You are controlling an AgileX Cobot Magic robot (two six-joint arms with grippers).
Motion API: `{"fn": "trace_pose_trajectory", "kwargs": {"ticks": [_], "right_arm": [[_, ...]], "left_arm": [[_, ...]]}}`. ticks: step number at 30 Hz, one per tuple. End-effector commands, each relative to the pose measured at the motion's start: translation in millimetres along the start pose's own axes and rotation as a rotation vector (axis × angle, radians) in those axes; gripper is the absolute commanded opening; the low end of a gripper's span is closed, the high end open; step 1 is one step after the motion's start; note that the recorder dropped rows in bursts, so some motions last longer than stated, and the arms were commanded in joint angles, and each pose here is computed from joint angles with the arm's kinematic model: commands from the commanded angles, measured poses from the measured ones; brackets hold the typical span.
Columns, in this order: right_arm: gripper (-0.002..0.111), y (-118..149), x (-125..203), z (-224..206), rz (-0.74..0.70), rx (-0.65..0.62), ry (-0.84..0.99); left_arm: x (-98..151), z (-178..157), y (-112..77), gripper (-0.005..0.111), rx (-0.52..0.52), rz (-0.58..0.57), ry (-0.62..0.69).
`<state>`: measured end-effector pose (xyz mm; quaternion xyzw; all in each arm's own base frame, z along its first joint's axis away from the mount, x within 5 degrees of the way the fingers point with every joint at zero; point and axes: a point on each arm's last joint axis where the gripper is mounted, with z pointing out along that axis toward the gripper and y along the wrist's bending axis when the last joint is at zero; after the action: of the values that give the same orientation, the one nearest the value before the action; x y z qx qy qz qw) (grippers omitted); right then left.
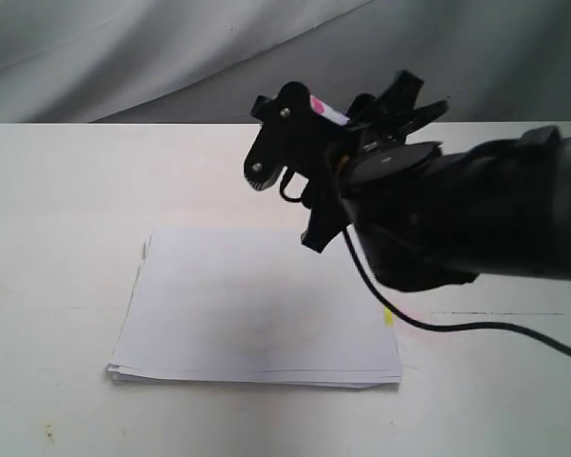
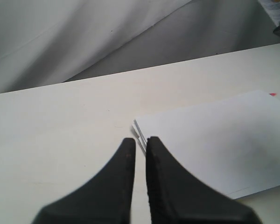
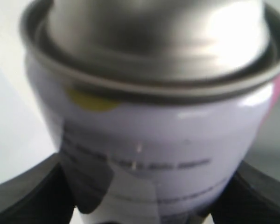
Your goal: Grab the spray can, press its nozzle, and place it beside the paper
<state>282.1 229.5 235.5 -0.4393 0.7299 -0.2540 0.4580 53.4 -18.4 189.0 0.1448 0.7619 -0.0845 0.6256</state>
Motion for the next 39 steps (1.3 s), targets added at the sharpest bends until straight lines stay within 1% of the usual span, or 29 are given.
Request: {"fn": "trace_pose_trajectory", "kwargs": {"ticks": [1, 6, 10, 15, 38, 39], "right_arm": [[0.000, 17, -10, 7, -0.079, 0.084, -0.034], [0.000, 45, -4, 20, -0.145, 0.140, 0.033], [0.000, 59, 0, 27, -0.157, 0.130, 0.053], [0.000, 59, 0, 27, -0.123, 0.122, 0.046], [0.000, 59, -2, 27, -0.135, 0.128, 0.034], [0.000, 59, -2, 27, -0.135, 0.128, 0.034]], "left_arm": [[1, 0, -0.1, 0.010, 0.000, -0.012, -0.005], [1, 0, -0.1, 0.010, 0.000, -0.012, -0.005], [1, 0, -0.1, 0.010, 0.000, -0.012, -0.005], [1, 0, -0.1, 0.010, 0.000, -0.012, -0.005], [1, 0, -0.1, 0.010, 0.000, -0.012, -0.005], [1, 0, -0.3, 0.010, 0.002, -0.026, -0.005]]}}
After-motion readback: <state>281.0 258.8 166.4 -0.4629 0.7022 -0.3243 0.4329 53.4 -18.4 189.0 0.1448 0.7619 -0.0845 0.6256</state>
